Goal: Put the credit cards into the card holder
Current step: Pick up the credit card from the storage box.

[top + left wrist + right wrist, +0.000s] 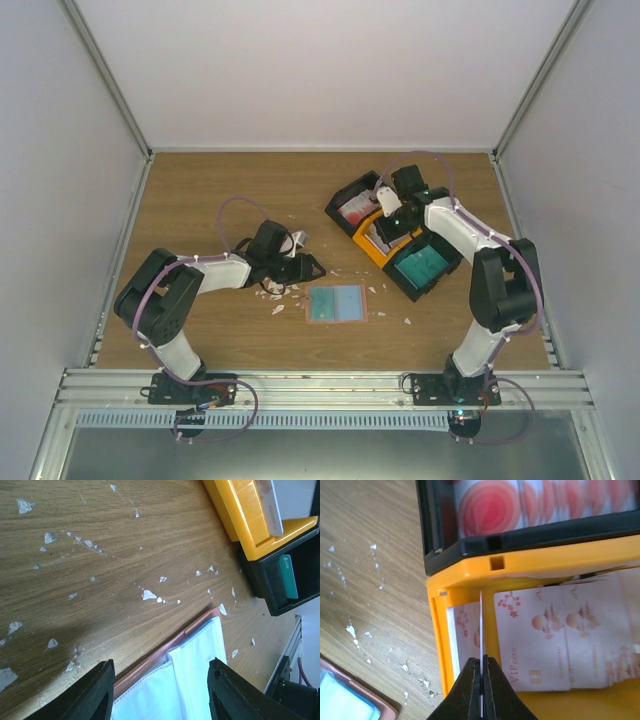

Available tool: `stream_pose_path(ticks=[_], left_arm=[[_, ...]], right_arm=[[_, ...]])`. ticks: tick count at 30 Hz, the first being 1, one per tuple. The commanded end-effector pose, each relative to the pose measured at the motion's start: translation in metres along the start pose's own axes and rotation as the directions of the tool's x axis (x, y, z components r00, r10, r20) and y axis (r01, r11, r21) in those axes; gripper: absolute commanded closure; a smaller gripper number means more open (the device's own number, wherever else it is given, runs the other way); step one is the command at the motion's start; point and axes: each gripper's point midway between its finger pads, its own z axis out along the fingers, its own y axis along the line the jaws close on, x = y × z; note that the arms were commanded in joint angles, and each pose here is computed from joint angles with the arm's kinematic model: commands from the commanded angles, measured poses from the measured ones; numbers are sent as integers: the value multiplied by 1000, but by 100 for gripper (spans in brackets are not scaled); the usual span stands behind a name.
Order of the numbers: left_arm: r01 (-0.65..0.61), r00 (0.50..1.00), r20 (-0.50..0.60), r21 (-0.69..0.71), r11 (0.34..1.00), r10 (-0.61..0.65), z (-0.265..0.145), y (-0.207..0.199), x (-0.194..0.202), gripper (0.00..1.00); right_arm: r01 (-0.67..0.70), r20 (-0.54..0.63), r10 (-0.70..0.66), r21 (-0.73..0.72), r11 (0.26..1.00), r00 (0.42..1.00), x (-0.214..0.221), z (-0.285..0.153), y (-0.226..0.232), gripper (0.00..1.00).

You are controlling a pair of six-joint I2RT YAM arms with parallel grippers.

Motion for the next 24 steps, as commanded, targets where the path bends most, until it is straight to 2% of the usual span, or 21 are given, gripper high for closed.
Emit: stream_pose_path(ticks=[1, 7, 12, 14, 16, 20, 24], left_arm=[[-65, 995, 77, 61, 996, 60, -9, -21, -20, 46], [-90, 988, 135, 110, 990, 75, -23, -39, -28, 45], [-122, 978, 188, 182, 976, 87, -43, -62, -31, 41], [-141, 976, 196, 239, 961, 94, -51, -75, -28, 40], [-152, 977, 190, 304, 941, 96, -58, -87, -24, 40], [-136, 984, 160, 432, 892, 73, -72, -104, -12, 36], [-100, 992, 117, 501, 860, 47, -80, -111, 1, 34]], right_arm=[[-54, 130, 43, 89, 995, 991, -27, -38, -16, 100], [-132, 265, 109, 70, 989, 958, -46, -83, -6, 100], [-216, 350, 271, -188, 958, 897, -47, -112, 37, 99], [-214, 362, 362, -388, 896, 859, -49, -121, 67, 99], [-204, 322, 442, -567, 798, 837, -45, -128, 98, 99], [-276, 196, 564, -716, 641, 802, -29, -124, 129, 99], [-348, 72, 629, -782, 517, 774, -13, -113, 154, 100]])
